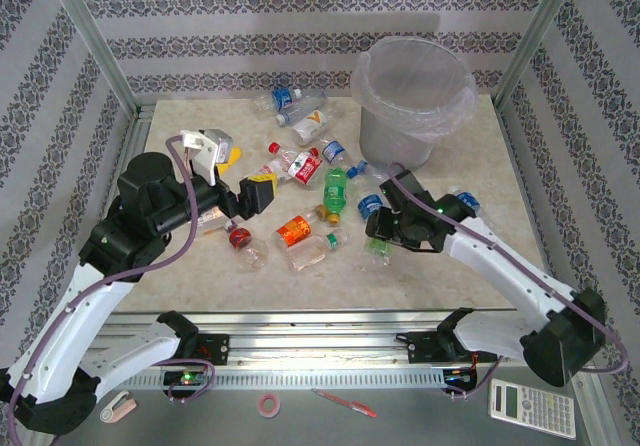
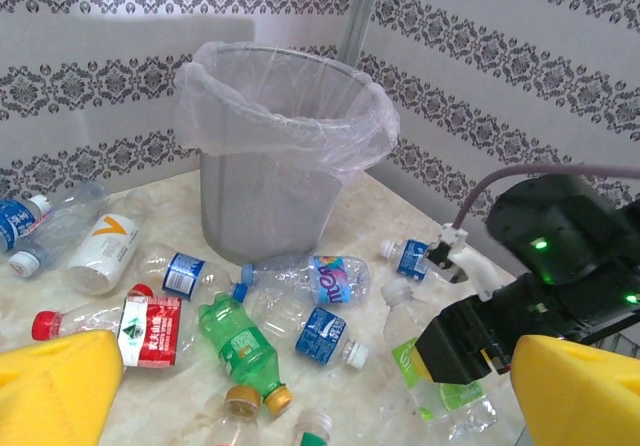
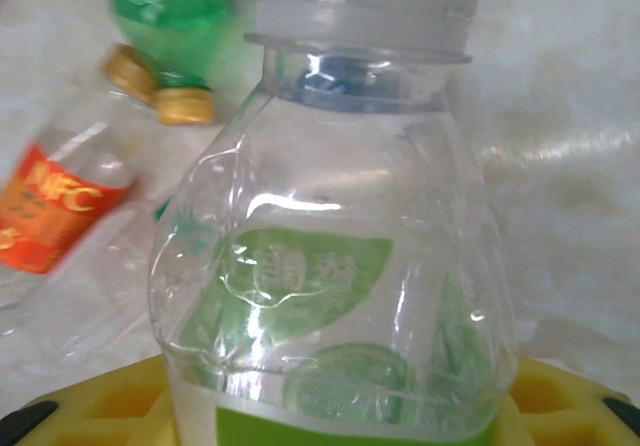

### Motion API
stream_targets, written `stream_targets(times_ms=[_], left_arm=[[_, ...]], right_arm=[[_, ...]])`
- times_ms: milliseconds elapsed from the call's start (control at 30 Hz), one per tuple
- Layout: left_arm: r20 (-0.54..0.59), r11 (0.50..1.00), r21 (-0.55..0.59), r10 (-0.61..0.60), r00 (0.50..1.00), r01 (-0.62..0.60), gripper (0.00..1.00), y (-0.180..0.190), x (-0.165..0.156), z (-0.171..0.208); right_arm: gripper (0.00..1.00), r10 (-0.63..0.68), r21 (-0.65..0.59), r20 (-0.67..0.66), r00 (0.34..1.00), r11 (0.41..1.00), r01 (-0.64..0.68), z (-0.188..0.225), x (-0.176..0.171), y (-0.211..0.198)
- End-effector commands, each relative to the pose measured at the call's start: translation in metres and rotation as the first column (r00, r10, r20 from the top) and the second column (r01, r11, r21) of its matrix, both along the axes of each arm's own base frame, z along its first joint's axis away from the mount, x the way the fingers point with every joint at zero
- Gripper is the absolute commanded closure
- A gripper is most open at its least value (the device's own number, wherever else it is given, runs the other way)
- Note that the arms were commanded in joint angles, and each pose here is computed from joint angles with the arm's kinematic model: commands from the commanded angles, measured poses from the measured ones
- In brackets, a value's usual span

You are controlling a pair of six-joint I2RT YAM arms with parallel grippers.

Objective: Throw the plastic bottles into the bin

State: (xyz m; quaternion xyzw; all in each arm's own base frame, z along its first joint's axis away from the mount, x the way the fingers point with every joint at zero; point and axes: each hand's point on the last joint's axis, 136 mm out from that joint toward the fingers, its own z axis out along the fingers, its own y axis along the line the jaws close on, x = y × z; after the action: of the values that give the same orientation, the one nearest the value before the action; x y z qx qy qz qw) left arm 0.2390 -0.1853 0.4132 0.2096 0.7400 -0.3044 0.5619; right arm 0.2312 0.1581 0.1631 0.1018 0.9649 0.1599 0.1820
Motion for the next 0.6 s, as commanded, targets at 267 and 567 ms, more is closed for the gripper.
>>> stream_targets(times_ms=[267, 567], left_arm=[[0.025, 0.994, -0.025, 0.109, 0.994, -0.109, 0.0, 0.009, 0.014, 0.025], [0.049, 0.99, -0.025, 0.139, 0.989, -0.138, 0.0, 0.008, 0.022, 0.031]], right_arm=[[0.57, 0.204, 0.018, 0.429, 0.88, 0.972, -0.234, 0.148, 0.041, 0.014], [0.59, 0.126, 0.043, 0.757, 0.641, 0.97, -0.241, 0.281, 0.076, 0.007]])
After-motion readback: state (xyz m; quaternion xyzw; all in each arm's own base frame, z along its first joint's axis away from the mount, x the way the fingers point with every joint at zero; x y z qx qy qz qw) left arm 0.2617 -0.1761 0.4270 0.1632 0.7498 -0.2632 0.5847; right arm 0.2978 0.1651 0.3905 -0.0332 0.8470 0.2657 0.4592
